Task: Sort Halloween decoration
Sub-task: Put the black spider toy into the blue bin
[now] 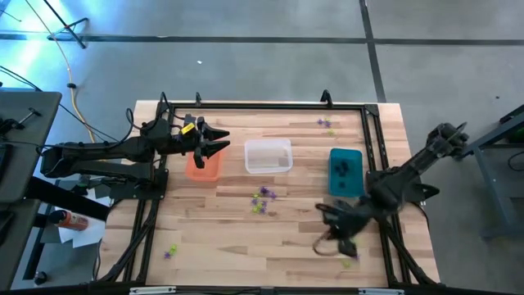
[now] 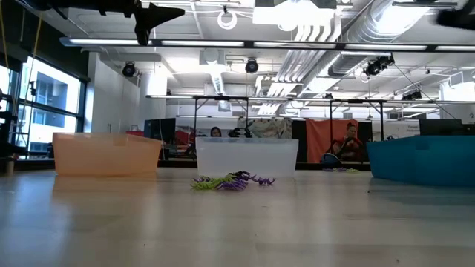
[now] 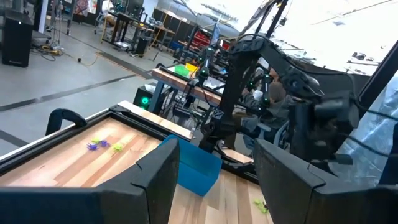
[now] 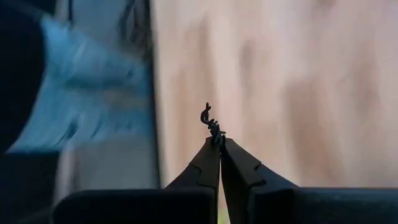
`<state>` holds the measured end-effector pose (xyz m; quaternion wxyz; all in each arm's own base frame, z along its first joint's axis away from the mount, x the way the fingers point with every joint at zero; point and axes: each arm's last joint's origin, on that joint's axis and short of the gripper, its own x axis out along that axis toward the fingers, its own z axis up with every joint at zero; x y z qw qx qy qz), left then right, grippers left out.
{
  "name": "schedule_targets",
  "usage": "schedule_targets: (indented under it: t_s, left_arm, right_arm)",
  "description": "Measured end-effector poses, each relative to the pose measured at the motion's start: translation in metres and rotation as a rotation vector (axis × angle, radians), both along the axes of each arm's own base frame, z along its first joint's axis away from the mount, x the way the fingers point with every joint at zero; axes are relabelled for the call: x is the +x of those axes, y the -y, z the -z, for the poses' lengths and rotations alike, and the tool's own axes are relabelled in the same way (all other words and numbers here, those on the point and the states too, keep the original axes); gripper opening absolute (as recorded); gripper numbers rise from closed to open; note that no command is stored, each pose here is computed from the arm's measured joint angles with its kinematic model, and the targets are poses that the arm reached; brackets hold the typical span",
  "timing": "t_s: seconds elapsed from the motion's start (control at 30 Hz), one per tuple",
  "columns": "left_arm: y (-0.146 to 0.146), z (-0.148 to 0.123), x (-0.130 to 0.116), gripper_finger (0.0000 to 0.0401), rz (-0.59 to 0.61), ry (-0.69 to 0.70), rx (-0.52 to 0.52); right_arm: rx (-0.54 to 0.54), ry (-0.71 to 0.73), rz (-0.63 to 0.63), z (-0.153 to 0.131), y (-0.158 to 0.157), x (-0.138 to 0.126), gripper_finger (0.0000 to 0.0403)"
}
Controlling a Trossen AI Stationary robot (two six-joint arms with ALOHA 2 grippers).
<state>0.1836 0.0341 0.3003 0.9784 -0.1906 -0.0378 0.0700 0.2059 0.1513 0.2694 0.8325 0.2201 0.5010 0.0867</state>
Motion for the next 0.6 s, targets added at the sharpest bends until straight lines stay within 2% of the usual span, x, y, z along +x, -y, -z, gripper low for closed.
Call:
schedule_targets:
  t_s: [0.17,0.33,0.47,0.6]
  left_arm:
    - [0.001,-0.001,0.0,0.019,0.0,-0.005,0.09]
    - [0.002,-0.001,0.0,0.019,0.002,-0.013,0.184]
    - [0.002,-0.003,0.0,0.019,0.002,0.001,0.197]
    - [0.002,-0.006,0.0,0.019,0.0,0.029,0.202]
  right_arm:
    - [-0.187,0.247,0.052,-0.006,0.044,0.04,0.0001]
    - [-0.373,0.571,0.165,-0.028,0.098,0.076,0.0]
    - [-0.427,0.804,0.234,-0.05,0.134,0.09,0.0]
    - [-0.421,0.939,0.227,-0.062,0.155,0.092,0.0]
